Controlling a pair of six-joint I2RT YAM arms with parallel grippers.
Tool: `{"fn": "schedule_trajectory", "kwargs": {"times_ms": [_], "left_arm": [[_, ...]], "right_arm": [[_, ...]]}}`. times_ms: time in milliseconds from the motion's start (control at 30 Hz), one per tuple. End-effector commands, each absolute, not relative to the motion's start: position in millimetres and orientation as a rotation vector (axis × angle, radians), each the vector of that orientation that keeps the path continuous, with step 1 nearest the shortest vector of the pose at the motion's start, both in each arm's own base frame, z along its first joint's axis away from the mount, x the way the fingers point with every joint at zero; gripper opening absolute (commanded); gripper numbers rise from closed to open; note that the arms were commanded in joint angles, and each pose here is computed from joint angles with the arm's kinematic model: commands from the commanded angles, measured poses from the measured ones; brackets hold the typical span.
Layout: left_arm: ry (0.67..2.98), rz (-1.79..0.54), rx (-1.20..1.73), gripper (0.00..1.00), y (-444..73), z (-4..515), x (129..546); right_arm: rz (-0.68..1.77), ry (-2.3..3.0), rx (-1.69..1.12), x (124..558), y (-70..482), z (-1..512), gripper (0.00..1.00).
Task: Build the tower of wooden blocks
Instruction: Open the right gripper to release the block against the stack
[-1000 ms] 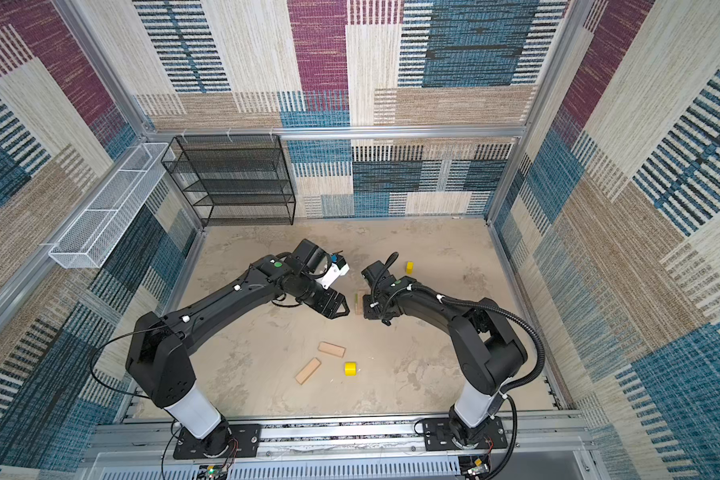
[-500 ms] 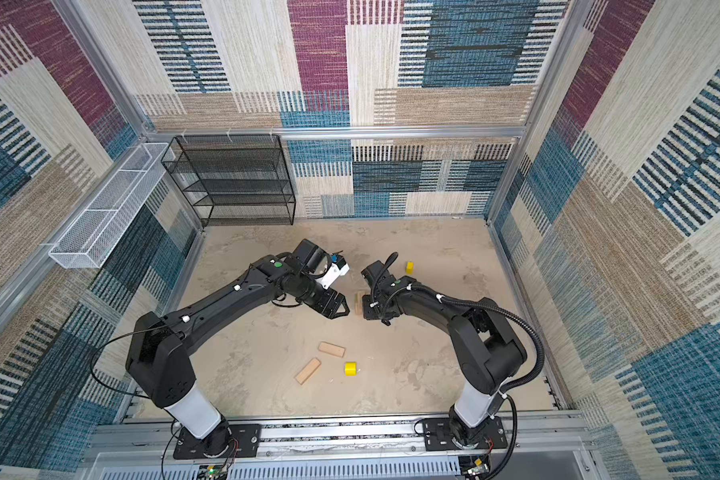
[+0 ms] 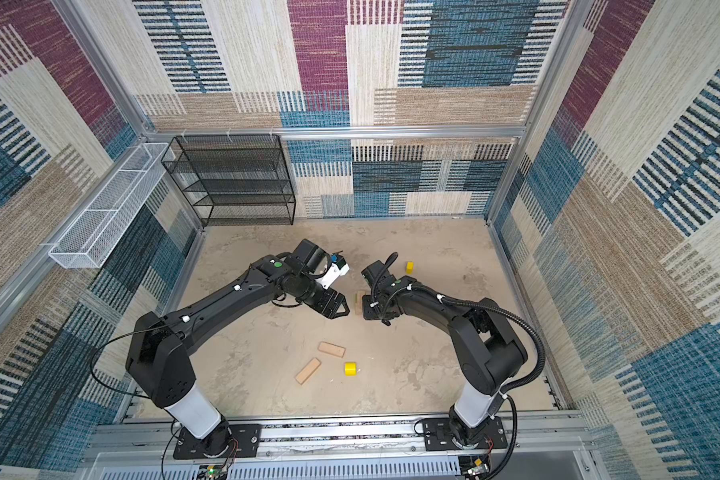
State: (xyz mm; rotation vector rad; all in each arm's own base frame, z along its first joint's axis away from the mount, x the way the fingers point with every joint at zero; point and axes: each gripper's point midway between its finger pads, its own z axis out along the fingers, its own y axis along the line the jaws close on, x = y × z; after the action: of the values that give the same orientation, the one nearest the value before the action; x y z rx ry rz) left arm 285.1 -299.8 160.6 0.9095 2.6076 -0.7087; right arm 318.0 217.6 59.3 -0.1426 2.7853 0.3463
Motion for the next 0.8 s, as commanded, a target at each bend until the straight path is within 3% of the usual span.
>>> {"fn": "schedule_trajectory", "kwargs": {"times_ms": [0,433,767], "left_arm": [[2.603,-0.700,0.921,0.76,-298.6,162.5,285.7],[2.616,-0.644,0.896,0.75,-292.9,158.1,291.1],[2.676,-0.689,0.842,0.71,-294.5,145.6,296.5]], "right_arm": [[0.330,2.774,-0.144,319.6,215.0,65.7,0.42],[0.363,2.726,-0.136,318.6,212.7,90.8,0.36],[0.378,2.717,-0.083,322.2,193.2,83.6,0.16]]}}
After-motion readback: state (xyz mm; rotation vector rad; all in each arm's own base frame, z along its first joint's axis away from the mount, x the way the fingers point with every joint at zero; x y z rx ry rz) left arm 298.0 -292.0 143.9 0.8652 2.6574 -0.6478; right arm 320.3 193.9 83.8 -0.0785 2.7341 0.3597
